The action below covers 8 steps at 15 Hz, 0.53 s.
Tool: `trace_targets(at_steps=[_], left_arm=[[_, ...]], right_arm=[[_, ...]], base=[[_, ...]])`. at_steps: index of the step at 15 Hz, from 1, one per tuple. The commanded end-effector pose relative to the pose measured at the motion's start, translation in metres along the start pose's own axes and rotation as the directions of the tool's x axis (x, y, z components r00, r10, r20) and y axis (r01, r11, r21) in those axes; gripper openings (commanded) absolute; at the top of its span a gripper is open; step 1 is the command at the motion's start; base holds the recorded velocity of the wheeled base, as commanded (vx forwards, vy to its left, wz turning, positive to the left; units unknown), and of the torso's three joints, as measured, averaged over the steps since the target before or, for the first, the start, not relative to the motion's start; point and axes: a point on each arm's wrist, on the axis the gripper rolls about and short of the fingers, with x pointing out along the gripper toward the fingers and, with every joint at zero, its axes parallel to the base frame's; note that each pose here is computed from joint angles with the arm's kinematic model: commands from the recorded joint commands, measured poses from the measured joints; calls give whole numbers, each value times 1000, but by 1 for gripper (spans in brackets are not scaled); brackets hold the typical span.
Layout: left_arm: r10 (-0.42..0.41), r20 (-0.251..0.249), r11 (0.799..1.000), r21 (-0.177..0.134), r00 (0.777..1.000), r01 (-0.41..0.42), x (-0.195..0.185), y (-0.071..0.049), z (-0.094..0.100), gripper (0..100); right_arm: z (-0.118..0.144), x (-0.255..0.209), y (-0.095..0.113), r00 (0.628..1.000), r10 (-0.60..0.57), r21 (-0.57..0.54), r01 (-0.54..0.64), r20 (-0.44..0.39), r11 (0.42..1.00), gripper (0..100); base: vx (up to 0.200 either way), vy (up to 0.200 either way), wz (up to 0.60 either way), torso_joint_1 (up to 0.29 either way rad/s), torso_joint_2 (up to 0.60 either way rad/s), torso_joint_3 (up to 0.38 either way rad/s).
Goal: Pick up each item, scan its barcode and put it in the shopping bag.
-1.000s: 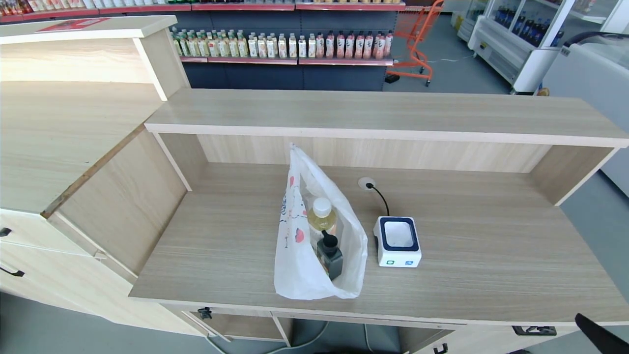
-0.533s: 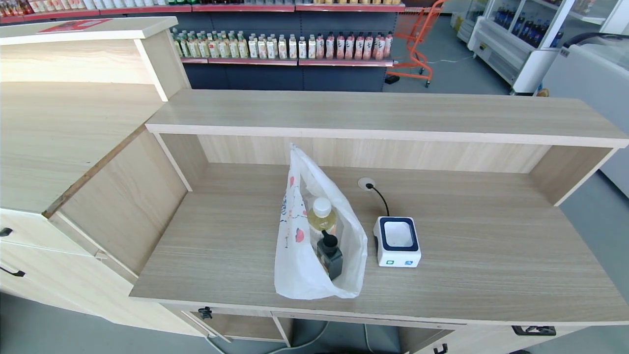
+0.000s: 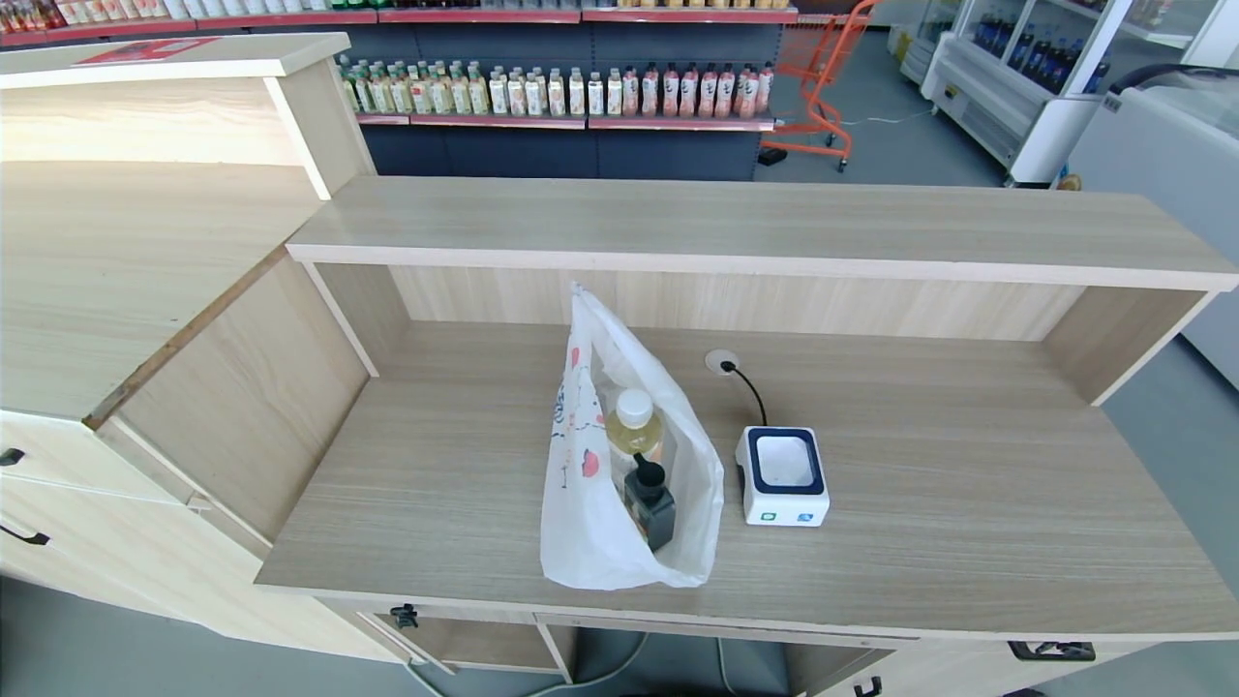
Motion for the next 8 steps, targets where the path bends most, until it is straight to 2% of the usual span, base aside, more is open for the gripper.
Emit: trace_targets(at_steps=[1,4,8], left_arm=[[1,0,1000,-3,1000,-1,0,0,0,100],[-1,0,1000,-3,1000,1,0,0,0,100],[-1,0,1000,3,1000,1,0,0,0,100]], right_arm=[[0,0,0,1000,0,-1,0,-3,1000,100],[0,0,0,1000,0,1,0,-3,1000,100],[0,0,0,1000,0,1,0,-3,1000,100]], base=[[0,0,0,0,0,0],[0,0,0,0,0,0],[0,-200,0,-1,0,1]])
